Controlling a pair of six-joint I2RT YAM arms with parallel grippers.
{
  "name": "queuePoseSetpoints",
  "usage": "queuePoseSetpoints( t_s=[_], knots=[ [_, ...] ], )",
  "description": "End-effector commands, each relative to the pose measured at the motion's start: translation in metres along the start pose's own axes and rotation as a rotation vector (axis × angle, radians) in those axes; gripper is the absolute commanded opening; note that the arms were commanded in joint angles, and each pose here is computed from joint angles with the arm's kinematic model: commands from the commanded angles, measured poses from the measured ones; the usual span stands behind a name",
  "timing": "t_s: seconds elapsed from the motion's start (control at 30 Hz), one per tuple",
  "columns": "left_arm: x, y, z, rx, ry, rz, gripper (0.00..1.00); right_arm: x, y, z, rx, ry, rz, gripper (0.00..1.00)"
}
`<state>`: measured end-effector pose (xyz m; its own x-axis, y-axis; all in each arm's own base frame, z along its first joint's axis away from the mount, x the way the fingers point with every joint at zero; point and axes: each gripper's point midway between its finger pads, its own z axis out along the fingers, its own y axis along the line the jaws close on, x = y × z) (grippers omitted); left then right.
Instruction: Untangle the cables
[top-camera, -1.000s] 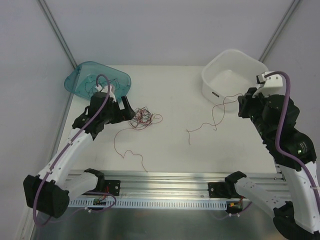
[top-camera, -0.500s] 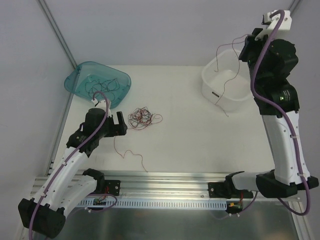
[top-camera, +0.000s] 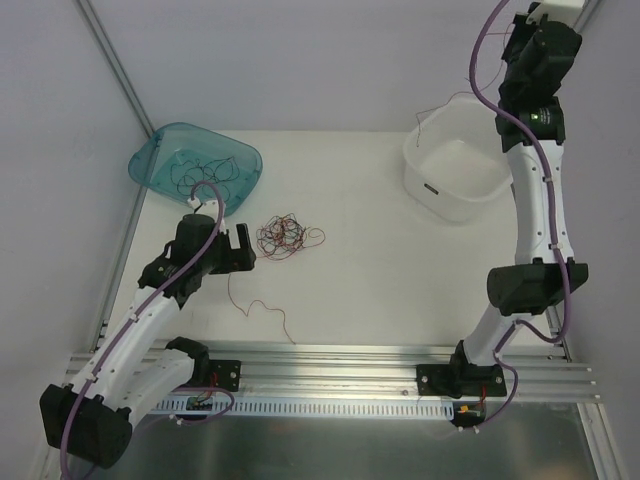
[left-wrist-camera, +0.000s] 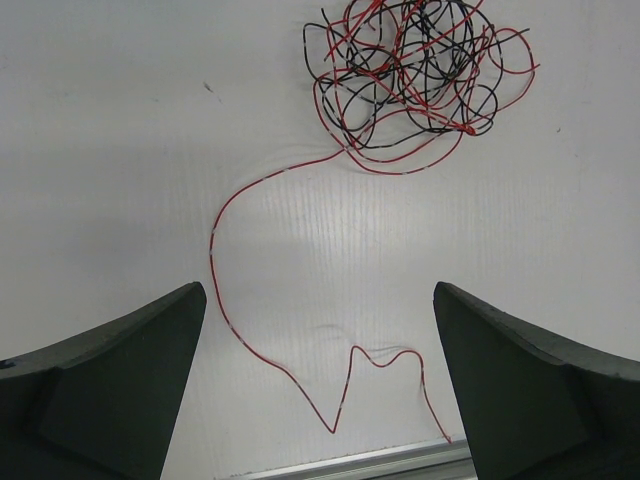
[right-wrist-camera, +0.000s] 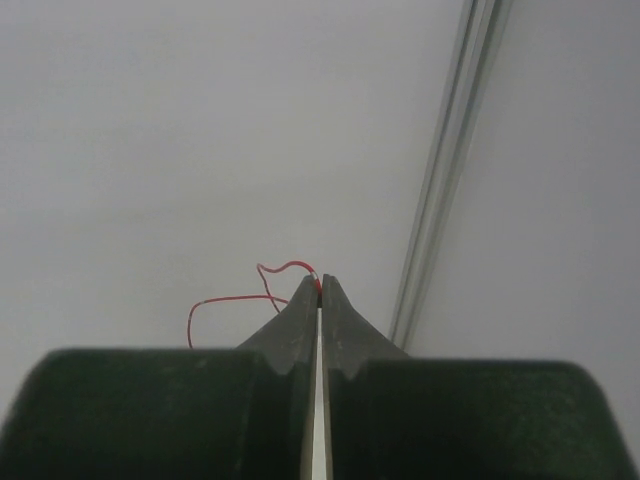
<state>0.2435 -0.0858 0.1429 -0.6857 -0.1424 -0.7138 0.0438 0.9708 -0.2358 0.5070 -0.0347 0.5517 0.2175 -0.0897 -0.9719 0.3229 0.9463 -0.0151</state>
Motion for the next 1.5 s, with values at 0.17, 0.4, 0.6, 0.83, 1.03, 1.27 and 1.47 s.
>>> queuePoseSetpoints(
  t_s=[0.17,0.4,0.6,0.83,1.03,1.27,1.47],
  knots=[
    [0.002,0.003,0.006,-0.017,0.018,0.032,0.99,0.134,-0.004,0.028,0.041,0.200,0.002,0.04],
    [0.005,0.004,0.009,-0.023,0.039,0.032,0.99,0.250,0.008,0.012,-0.002,0.519,-0.029,0.72],
    [0.007,0.001,0.011,-0.014,0.055,0.020,0.99,0.250,0.040,-0.035,-0.133,0.608,0.046,0.90],
    [0.011,0.004,0.015,-0.027,0.083,0.006,0.99,0.265,0.143,-0.152,-0.462,0.816,0.181,0.91],
    [0.012,0.006,0.016,-0.039,0.094,-0.002,0.99,0.300,0.236,-0.271,-0.780,1.027,0.248,0.86],
    [0.010,0.013,0.016,-0.065,0.096,-0.019,0.99,0.328,0.315,-0.356,-1.007,1.097,0.188,0.77],
    [0.009,0.016,0.017,-0.065,0.101,-0.047,0.99,0.356,0.363,-0.371,-1.082,1.105,0.125,0.75]
  ],
)
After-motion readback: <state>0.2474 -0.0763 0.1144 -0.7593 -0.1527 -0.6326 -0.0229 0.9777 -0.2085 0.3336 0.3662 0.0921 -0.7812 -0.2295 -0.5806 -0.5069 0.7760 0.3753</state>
